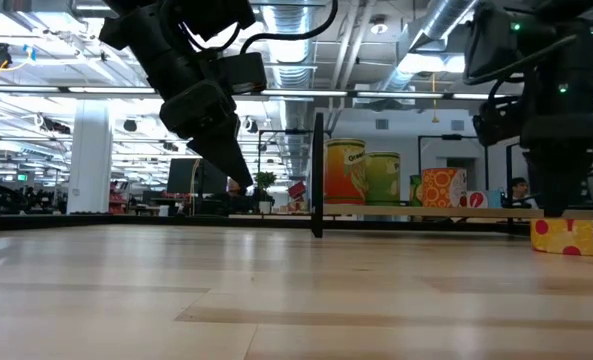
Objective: Pick and place cans onto a shelf
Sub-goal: Put the canned pineapple rings on the shelf, then adjust the canned saucy meatballs on the shelf, then adjust the canned pineapple on the shelf
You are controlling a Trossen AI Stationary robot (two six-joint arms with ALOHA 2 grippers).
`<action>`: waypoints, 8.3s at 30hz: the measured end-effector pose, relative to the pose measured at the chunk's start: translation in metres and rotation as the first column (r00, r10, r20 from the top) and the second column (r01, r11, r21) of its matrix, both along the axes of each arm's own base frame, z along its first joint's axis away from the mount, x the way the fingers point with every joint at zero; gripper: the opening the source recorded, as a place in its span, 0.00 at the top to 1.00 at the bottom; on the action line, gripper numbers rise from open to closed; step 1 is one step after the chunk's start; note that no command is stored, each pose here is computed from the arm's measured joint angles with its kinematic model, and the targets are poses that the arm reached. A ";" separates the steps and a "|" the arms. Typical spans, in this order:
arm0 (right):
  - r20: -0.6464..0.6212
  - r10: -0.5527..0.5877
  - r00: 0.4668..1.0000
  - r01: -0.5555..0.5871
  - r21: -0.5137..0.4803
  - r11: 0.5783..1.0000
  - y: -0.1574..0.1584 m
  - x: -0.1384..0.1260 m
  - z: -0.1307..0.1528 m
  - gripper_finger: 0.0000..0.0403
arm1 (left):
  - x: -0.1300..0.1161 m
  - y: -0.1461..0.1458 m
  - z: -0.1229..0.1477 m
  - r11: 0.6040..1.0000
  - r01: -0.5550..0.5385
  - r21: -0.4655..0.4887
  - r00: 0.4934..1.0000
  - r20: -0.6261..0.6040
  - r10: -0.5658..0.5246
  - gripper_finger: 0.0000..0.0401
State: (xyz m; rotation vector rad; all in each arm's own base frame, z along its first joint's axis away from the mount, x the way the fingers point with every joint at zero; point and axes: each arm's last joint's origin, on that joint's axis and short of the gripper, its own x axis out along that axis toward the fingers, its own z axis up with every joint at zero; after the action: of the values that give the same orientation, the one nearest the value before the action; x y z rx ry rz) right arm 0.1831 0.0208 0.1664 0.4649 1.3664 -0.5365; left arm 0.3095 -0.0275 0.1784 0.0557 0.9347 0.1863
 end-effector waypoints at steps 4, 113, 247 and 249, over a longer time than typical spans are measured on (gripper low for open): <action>-0.016 -0.004 1.000 0.004 0.001 1.000 0.005 0.001 -0.004 0.61 | 0.000 0.000 0.000 1.000 0.000 0.000 1.000 0.000 0.000 1.00; 0.316 -0.029 0.948 0.112 -0.247 0.962 -0.068 0.007 0.104 0.68 | -0.001 0.000 -0.001 1.000 -0.007 -0.004 1.000 -0.014 0.007 1.00; 0.446 0.182 0.876 0.182 -0.656 0.732 0.125 0.008 0.080 0.93 | -0.006 0.003 -0.004 0.995 -0.096 0.027 0.994 -0.053 0.097 1.00; 0.404 0.231 0.885 0.104 -0.656 0.748 0.131 0.001 0.082 0.93 | -0.007 0.001 -0.004 0.988 -0.140 -0.070 0.989 -0.058 0.136 1.00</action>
State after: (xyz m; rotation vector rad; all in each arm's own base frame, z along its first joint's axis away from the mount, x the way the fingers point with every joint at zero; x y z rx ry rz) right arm 0.1842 0.1519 0.2488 -0.0584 0.6462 -0.7561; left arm 0.3027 -0.0263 0.1741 -0.0729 0.9980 0.2795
